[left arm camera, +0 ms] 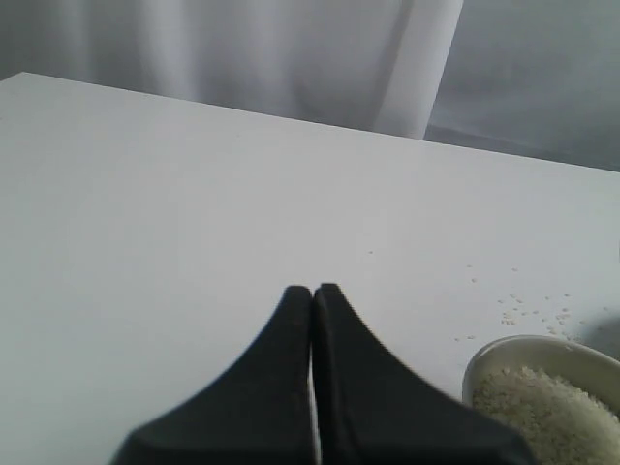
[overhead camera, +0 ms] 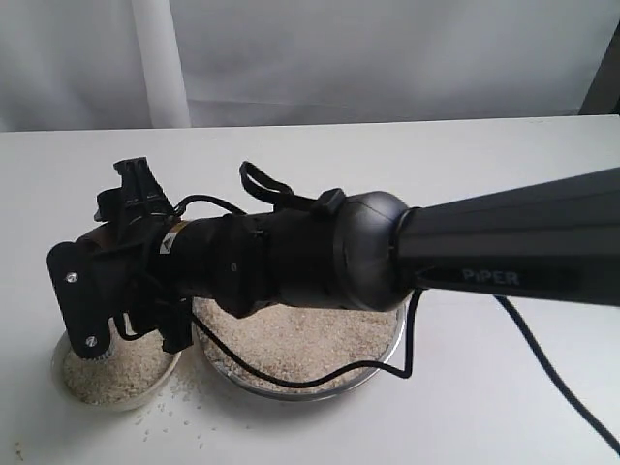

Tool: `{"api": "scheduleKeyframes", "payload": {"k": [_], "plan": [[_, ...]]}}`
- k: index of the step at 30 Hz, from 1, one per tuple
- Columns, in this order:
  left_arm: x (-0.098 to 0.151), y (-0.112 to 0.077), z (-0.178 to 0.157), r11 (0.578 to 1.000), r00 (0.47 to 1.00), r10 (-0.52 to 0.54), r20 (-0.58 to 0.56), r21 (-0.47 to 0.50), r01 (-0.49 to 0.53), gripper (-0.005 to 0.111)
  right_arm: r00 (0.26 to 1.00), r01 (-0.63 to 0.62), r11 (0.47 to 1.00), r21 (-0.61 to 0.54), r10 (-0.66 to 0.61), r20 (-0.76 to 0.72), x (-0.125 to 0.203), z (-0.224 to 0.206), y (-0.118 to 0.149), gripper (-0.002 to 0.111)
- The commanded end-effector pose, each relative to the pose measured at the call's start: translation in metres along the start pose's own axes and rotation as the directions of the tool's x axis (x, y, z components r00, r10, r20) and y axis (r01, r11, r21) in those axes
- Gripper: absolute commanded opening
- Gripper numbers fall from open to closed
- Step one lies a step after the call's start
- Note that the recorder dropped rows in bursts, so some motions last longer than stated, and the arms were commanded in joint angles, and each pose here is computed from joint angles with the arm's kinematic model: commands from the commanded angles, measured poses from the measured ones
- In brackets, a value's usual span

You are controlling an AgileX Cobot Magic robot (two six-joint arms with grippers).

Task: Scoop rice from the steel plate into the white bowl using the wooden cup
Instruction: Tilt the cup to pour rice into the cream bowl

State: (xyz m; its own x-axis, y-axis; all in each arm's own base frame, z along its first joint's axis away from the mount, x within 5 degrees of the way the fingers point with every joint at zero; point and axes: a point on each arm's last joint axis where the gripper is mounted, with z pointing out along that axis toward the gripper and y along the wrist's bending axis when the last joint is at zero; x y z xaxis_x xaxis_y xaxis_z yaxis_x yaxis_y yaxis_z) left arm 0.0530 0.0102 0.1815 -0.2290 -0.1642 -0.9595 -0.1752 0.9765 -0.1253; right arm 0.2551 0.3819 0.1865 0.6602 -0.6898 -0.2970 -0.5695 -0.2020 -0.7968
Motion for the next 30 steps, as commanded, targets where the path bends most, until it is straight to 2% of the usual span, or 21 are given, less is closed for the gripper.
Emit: {"api": "scheduleKeyframes", "payload": {"k": [1, 13, 30], "plan": [[-0.002, -0.001, -0.001, 1.000, 1.000, -0.006, 0.010, 0.009, 0.006, 0.000, 0.993, 0.115, 0.991, 0.069, -0.115, -0.006, -0.004, 0.007, 0.000, 0.000], [-0.002, -0.001, -0.001, 1.000, 1.000, -0.006, 0.010, 0.009, 0.006, 0.000, 0.960, 0.279, 0.957, 0.080, -0.279, -0.016, 0.001, 0.023, 0.014, 0.000], [-0.002, -0.001, -0.001, 1.000, 1.000, -0.006, 0.010, 0.009, 0.006, 0.000, 0.885, 0.463, 0.878, 0.121, -0.466, -0.008, -0.003, 0.022, 0.012, 0.000]]}}
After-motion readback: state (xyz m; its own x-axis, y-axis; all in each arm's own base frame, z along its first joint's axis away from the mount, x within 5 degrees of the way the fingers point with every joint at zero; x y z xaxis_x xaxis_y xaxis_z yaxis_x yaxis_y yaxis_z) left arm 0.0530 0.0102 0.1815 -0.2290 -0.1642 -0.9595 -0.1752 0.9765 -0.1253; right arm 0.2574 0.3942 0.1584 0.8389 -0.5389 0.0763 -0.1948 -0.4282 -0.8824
